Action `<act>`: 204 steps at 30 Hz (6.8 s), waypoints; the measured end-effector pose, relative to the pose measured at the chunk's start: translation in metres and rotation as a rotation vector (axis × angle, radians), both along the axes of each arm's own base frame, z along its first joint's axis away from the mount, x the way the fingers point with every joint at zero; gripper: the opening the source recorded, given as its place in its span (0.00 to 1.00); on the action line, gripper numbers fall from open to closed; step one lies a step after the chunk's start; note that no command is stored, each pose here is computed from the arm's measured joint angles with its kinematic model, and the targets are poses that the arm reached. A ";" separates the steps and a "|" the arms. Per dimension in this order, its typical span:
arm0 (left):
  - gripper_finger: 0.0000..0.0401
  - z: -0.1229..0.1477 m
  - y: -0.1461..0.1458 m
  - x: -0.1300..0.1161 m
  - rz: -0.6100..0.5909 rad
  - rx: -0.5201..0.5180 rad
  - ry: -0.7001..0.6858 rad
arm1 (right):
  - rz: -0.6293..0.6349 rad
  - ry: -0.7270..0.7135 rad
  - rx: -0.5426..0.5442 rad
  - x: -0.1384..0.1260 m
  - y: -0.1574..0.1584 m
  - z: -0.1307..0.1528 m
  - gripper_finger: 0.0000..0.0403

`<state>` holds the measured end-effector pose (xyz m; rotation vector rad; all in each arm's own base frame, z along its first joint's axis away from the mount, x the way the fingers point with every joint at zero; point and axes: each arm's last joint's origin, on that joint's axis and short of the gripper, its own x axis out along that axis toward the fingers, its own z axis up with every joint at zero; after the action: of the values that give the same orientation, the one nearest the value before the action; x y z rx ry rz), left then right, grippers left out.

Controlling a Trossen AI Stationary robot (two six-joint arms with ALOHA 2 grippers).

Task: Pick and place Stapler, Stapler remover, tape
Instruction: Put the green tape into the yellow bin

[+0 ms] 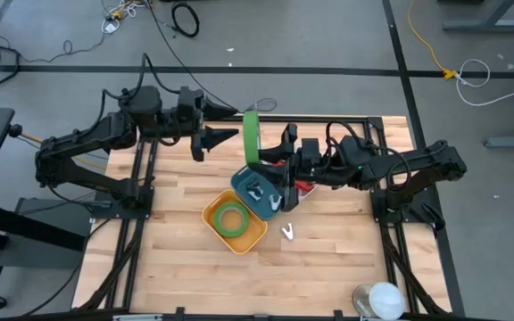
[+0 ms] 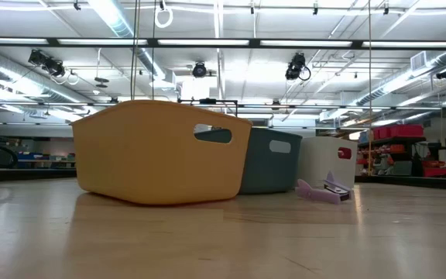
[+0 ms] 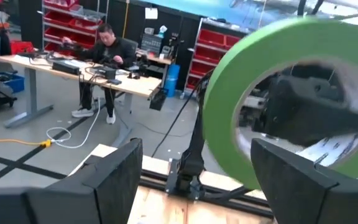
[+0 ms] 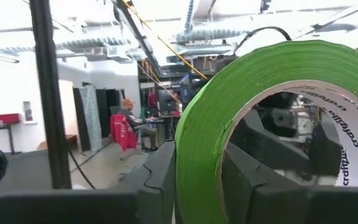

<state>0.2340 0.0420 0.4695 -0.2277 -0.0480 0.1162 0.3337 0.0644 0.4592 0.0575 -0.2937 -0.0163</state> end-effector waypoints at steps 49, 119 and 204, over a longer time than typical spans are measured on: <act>0.75 -0.011 -0.014 0.038 -0.064 -0.002 -0.038 | -0.046 0.075 -0.003 0.006 -0.004 -0.009 0.24; 0.29 -0.010 -0.014 0.038 -0.070 0.074 -0.037 | 0.046 0.117 -0.011 0.006 -0.001 -0.013 0.24; 0.24 -0.210 -0.055 0.107 -0.460 0.286 1.271 | -0.028 0.362 -0.021 -0.052 -0.013 -0.002 0.47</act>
<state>0.3407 -0.0129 0.2600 0.1543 1.2402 -0.2190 0.2815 0.0510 0.4573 0.0289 0.0668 -0.0509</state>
